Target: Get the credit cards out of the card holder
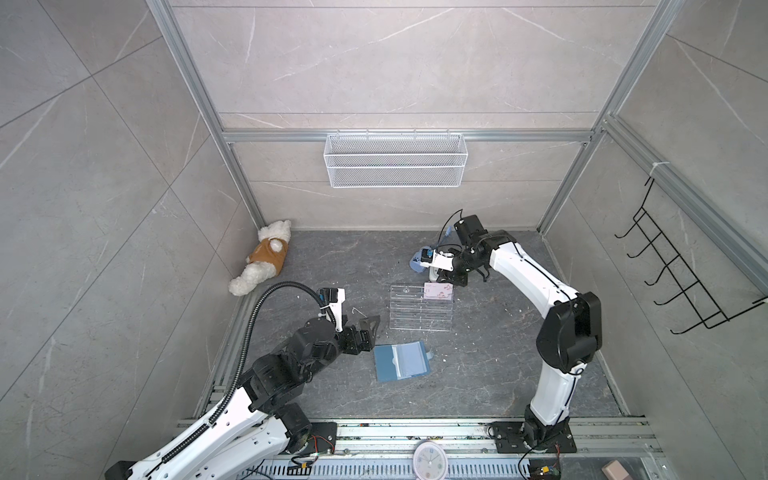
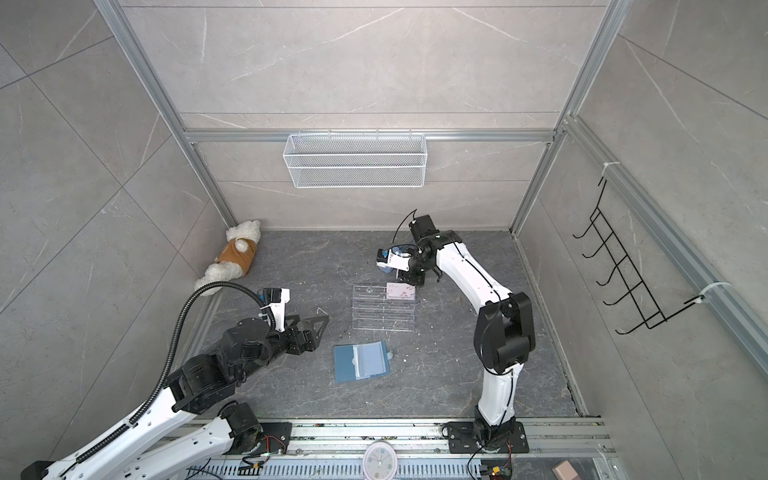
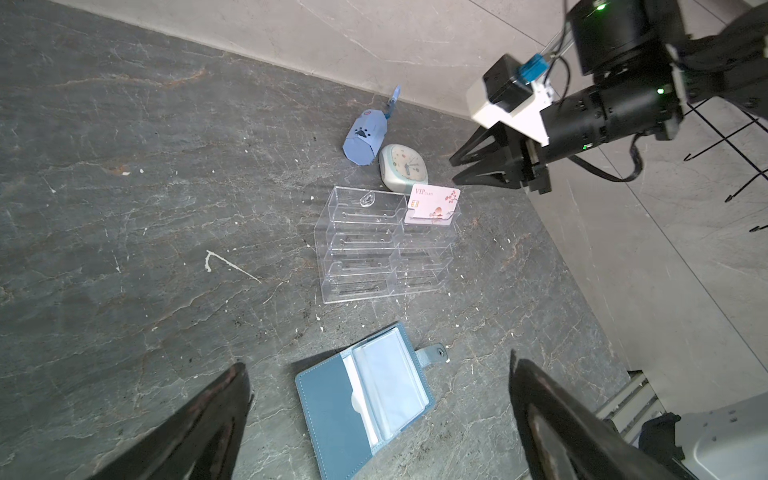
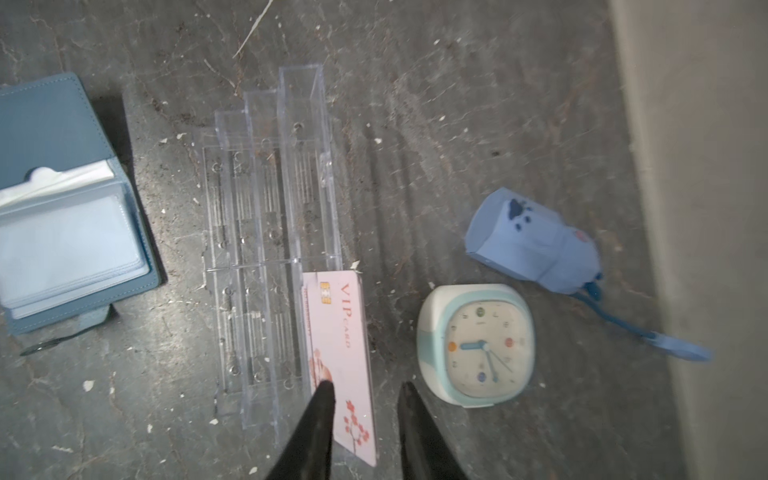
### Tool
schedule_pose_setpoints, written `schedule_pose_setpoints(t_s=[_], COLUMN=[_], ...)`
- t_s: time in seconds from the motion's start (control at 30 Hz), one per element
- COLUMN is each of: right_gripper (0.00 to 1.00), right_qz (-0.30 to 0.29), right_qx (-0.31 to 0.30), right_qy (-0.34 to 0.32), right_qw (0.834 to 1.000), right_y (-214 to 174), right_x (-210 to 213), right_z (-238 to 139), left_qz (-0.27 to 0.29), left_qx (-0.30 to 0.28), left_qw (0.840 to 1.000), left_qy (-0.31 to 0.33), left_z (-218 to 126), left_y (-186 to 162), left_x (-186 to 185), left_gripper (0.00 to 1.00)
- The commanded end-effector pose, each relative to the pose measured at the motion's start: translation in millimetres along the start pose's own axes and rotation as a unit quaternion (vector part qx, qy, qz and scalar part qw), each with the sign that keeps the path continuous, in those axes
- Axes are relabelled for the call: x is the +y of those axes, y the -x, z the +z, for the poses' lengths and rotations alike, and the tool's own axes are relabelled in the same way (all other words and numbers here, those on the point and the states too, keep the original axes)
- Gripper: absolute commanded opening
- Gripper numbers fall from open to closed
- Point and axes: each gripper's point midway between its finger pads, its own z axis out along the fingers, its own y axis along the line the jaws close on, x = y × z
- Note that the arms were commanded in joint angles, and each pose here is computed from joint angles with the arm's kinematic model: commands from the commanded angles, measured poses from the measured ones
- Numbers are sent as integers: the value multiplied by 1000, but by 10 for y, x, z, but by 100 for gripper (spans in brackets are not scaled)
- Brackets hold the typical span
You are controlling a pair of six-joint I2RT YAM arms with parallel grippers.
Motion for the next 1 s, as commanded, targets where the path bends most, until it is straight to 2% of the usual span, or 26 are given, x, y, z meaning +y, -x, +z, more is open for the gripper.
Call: schedule_pose_setpoints(t_s=[0.0, 0.17, 0.2, 0.43, 0.47, 0.5, 0.53, 0.8, 0.97], right_gripper=[37, 49, 55, 66, 70, 79, 99, 100, 100], right_qz=[-6, 7, 10, 32, 35, 40, 46, 124, 176], right_qx=[-28, -58, -64, -109, -115, -121, -129, -185, -205], right_qy=[-82, -163, -180, -272, -278, -283, -290, -328, -345], right_qw=[996, 985, 982, 955, 953, 950, 947, 918, 899], right_y=[177, 239, 243, 229, 233, 230, 222, 148, 26], right_x=[-184, -301, -313, -263, -237, -204, -182, -4, 132], right_z=[-377, -747, -828, -1276, -1322, -1363, -1403, -1677, -1780], left_qz=[-20, -27, -28, -15, -10, -7, -2, 45, 76], left_qx=[-2, -4, -9, -33, -36, -41, -46, -89, -121], left_qw=[1000, 1000, 1000, 999, 999, 999, 999, 993, 984], left_qy=[-13, -7, -2, 11, 11, 11, 15, 63, 106], left_z=[37, 67, 62, -18, -33, -50, -65, -289, -457], left_y=[-2, -40, -34, 7, 15, 27, 37, 171, 307], left_x=[-50, -2, 25, 120, 125, 135, 157, 378, 530], left_gripper=[99, 99, 99, 100, 100, 100, 100, 100, 100])
